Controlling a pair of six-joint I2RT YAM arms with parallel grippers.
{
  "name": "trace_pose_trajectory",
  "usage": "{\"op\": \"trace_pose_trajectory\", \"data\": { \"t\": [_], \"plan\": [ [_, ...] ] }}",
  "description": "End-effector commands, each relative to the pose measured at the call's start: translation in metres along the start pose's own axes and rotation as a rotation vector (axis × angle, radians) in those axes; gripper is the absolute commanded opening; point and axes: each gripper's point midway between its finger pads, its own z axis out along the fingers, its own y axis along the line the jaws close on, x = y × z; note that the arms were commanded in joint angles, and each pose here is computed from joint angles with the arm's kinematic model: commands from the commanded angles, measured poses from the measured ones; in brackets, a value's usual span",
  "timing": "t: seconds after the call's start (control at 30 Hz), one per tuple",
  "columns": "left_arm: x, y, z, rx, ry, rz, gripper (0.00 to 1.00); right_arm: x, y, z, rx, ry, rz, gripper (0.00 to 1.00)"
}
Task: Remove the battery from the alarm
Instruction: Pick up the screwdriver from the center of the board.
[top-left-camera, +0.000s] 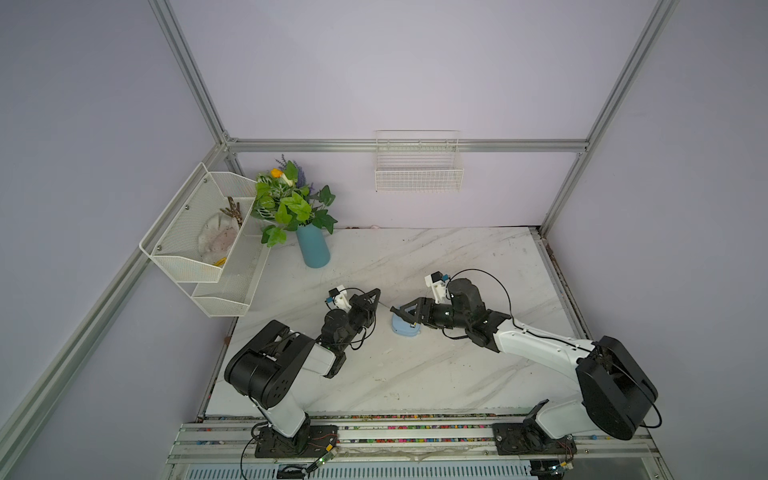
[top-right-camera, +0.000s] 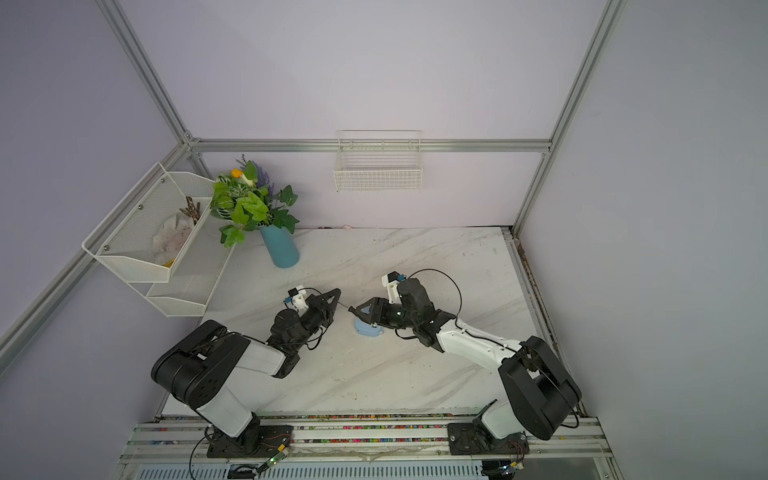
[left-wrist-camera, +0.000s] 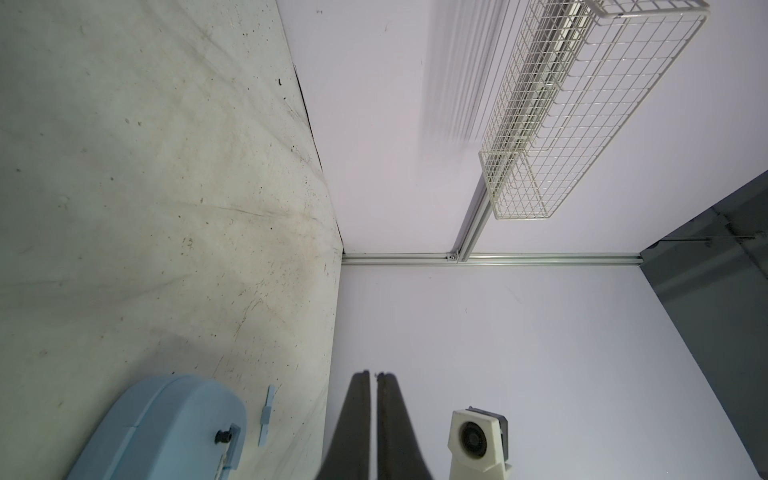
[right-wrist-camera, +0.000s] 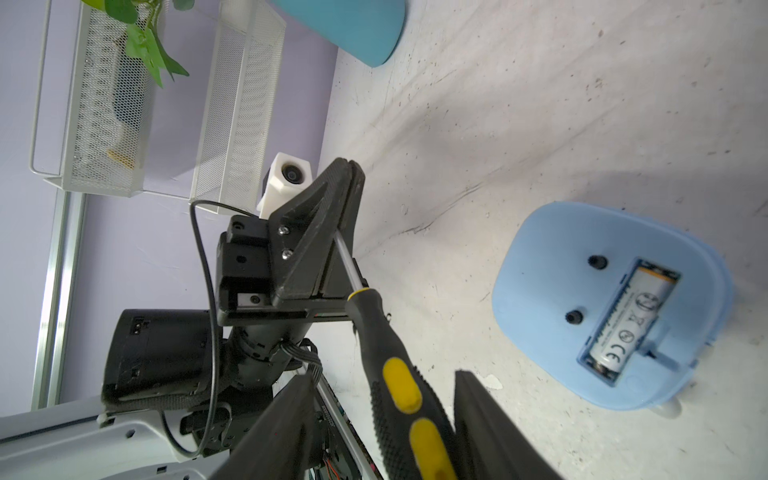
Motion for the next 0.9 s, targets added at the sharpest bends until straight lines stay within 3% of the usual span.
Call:
{"op": "trace_pose_trajectory", "data": {
  "t": [0.0,0.37,0.87],
  "plan": [
    [-0.001,-0.008,-0.006,0.035,-0.012,-0.010,0.00,0.004,0.006,0.005,-0.047,0.008,0.016,0.59],
    [-0.001,-0.017,-0.004,0.059,-0.013,-0.012,0.00,0.012,-0.011,0.015,-0.021,0.032,0.061,0.59],
    [0.003,-0.002,-0.003,0.024,0.000,-0.018,0.00,0.005,0.024,0.013,-0.183,0.013,0.054,0.42]
  ]
}}
